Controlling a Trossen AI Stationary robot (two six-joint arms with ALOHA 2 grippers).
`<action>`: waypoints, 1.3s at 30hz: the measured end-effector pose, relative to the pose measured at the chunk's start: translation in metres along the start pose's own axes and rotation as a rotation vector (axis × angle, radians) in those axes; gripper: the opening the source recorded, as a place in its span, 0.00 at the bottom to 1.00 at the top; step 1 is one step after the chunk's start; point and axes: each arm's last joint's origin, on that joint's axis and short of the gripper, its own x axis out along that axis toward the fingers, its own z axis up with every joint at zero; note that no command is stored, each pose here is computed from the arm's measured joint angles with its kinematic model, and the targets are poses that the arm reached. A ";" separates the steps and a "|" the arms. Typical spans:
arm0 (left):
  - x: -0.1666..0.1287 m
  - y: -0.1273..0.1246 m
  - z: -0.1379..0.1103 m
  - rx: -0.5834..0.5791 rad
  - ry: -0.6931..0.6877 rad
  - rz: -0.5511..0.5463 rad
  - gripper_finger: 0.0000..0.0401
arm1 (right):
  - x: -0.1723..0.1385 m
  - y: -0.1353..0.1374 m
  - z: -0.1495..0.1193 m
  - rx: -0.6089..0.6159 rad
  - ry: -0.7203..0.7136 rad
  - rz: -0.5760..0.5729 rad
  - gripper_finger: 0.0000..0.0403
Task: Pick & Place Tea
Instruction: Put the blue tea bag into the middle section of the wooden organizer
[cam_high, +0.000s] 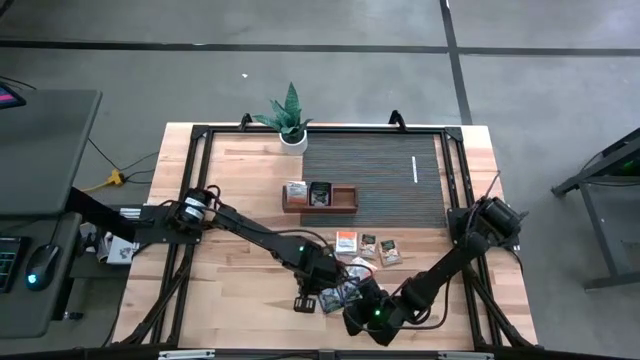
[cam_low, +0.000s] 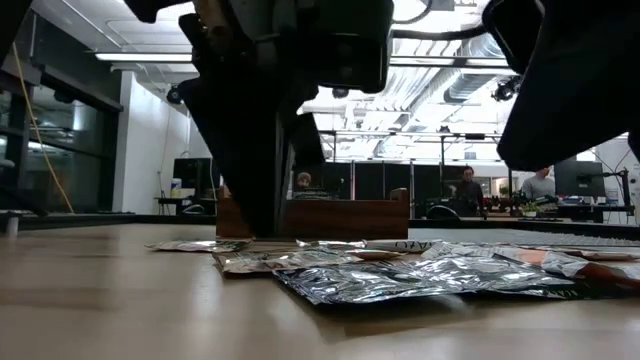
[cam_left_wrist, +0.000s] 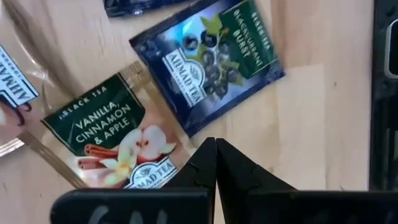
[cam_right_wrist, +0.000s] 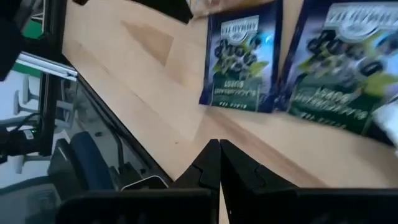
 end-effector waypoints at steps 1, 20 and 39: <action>0.000 0.000 0.000 0.012 -0.005 -0.002 0.00 | 0.001 0.002 -0.001 0.008 0.003 -0.006 0.00; 0.000 -0.007 0.007 0.152 -0.069 -0.095 0.00 | -0.007 0.045 -0.014 -0.597 -0.074 -0.164 0.00; -0.002 0.000 0.019 0.059 -0.169 -0.097 0.00 | -0.003 0.038 -0.011 -1.298 0.061 -0.258 0.00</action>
